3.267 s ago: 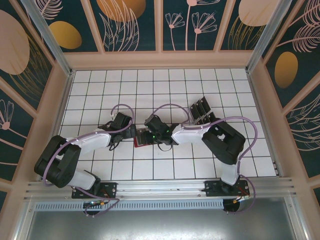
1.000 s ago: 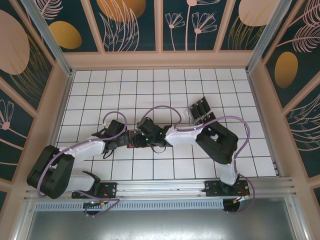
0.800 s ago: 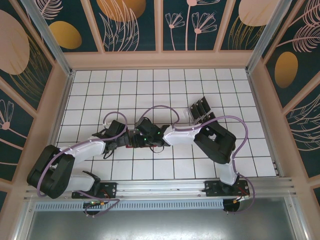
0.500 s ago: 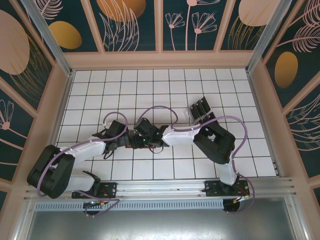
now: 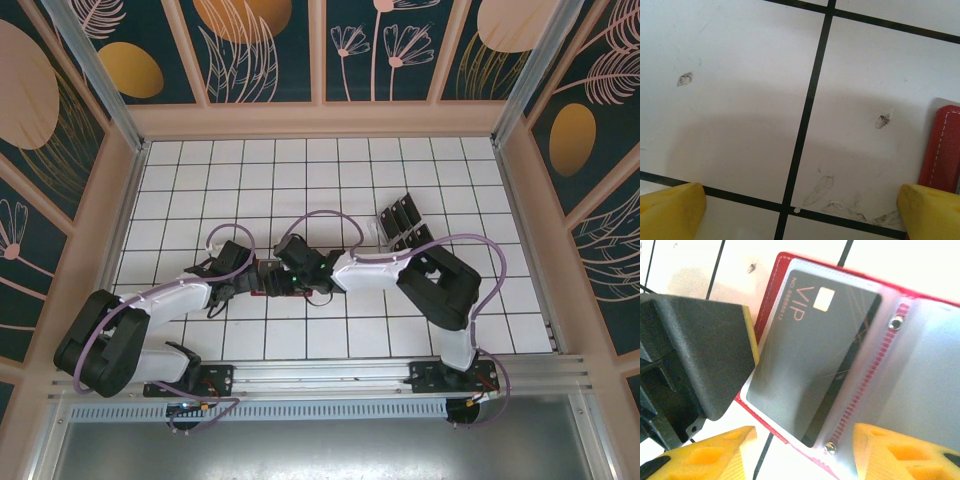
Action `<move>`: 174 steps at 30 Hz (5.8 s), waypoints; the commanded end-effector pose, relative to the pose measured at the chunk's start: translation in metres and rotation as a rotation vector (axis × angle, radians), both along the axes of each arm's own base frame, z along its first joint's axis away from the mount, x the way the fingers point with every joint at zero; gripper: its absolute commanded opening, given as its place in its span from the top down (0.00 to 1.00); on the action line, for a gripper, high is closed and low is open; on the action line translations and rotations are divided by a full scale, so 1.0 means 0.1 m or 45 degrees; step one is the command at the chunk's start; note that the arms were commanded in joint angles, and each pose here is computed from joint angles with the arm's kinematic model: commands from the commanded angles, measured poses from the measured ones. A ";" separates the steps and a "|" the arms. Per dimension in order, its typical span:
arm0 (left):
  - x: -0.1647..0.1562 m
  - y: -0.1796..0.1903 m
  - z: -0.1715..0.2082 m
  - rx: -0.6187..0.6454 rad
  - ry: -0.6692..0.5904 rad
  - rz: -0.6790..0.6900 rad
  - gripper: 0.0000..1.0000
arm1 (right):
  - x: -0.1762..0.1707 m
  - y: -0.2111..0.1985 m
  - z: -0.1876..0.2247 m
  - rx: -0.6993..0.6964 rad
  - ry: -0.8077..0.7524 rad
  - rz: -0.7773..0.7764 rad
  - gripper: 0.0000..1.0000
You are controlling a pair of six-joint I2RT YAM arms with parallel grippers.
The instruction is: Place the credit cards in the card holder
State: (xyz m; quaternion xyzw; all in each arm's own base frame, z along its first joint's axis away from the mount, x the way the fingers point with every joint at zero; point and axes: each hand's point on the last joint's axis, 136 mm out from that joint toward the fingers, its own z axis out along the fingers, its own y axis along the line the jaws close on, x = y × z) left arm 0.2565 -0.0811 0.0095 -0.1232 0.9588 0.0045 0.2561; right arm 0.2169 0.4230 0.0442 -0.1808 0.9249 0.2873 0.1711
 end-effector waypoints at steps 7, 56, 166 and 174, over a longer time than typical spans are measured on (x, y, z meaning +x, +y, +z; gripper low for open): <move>-0.17 -0.22 -0.13 -0.137 0.119 -0.054 0.01 | 0.00 -0.09 0.01 0.045 0.034 -0.024 0.52; -0.15 -0.27 -0.13 -0.145 0.118 -0.107 0.01 | 0.27 -0.23 -0.11 0.011 0.053 -0.101 1.00; 0.54 -0.53 1.06 -0.203 -0.400 -0.195 0.01 | 0.75 -0.68 0.16 -0.066 -0.049 -0.155 0.49; 0.52 -0.44 1.06 -0.211 -0.493 -0.149 0.02 | 0.76 -0.61 0.09 -0.079 -0.032 -0.148 0.50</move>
